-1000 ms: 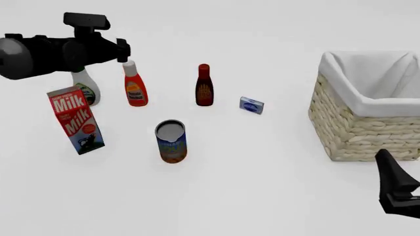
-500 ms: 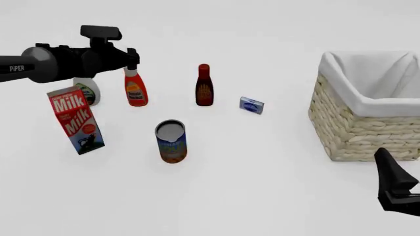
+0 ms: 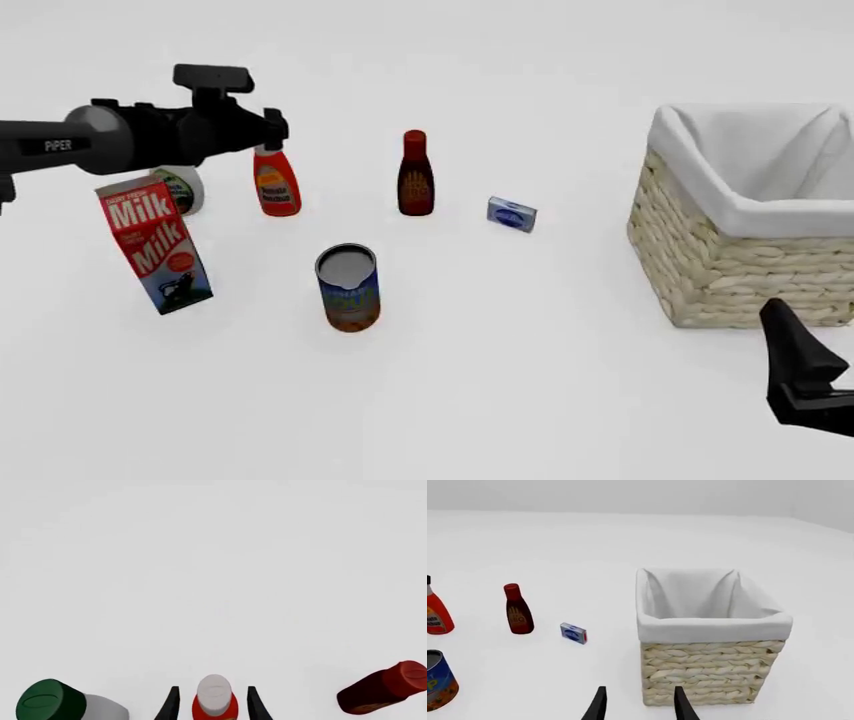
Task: Pick the ketchup and place it in the basket.
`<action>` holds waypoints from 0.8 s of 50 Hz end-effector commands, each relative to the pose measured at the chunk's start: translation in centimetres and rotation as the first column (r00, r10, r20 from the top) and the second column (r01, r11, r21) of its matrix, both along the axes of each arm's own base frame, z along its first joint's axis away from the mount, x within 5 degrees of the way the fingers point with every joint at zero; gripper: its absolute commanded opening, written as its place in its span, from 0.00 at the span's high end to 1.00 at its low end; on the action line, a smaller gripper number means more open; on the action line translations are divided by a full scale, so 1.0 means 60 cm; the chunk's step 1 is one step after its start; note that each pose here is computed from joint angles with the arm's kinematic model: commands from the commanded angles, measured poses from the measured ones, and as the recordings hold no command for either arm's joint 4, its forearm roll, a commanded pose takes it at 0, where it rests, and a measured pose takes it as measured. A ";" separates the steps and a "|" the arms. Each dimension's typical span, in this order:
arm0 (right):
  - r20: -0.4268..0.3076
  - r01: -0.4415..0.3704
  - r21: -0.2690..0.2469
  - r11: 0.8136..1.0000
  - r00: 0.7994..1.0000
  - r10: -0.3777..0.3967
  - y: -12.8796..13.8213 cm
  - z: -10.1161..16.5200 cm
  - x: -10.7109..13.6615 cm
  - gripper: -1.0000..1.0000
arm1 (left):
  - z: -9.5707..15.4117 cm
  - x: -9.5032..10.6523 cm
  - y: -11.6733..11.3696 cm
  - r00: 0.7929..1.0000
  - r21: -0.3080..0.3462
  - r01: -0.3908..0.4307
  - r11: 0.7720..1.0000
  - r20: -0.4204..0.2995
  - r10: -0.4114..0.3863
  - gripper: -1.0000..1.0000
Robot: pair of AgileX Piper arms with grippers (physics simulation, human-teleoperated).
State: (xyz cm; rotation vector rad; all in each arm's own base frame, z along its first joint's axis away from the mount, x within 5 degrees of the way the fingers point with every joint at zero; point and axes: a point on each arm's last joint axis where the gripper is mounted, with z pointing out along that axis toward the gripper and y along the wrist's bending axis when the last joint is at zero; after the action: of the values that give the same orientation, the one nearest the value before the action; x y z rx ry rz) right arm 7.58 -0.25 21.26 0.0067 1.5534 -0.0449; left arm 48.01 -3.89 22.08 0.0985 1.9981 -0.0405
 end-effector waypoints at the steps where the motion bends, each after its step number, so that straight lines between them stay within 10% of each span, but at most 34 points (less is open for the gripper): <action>1: -0.001 0.005 0.005 1.000 1.000 -0.005 -0.001 0.000 0.002 0.00 | -0.010 0.008 -0.003 1.000 0.001 0.003 1.000 -0.006 -0.003 0.00; 40: -0.004 0.004 0.005 1.000 1.000 -0.004 -0.001 0.000 0.005 0.00 | -0.037 0.023 -0.002 1.000 -0.014 -0.007 1.000 -0.020 0.007 0.00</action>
State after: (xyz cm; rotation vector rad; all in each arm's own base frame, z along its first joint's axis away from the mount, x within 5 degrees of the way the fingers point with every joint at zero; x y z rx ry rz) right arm 7.78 -0.29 21.27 0.0136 1.5564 -0.0449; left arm 49.23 -3.97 20.23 0.0846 2.0141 -0.0491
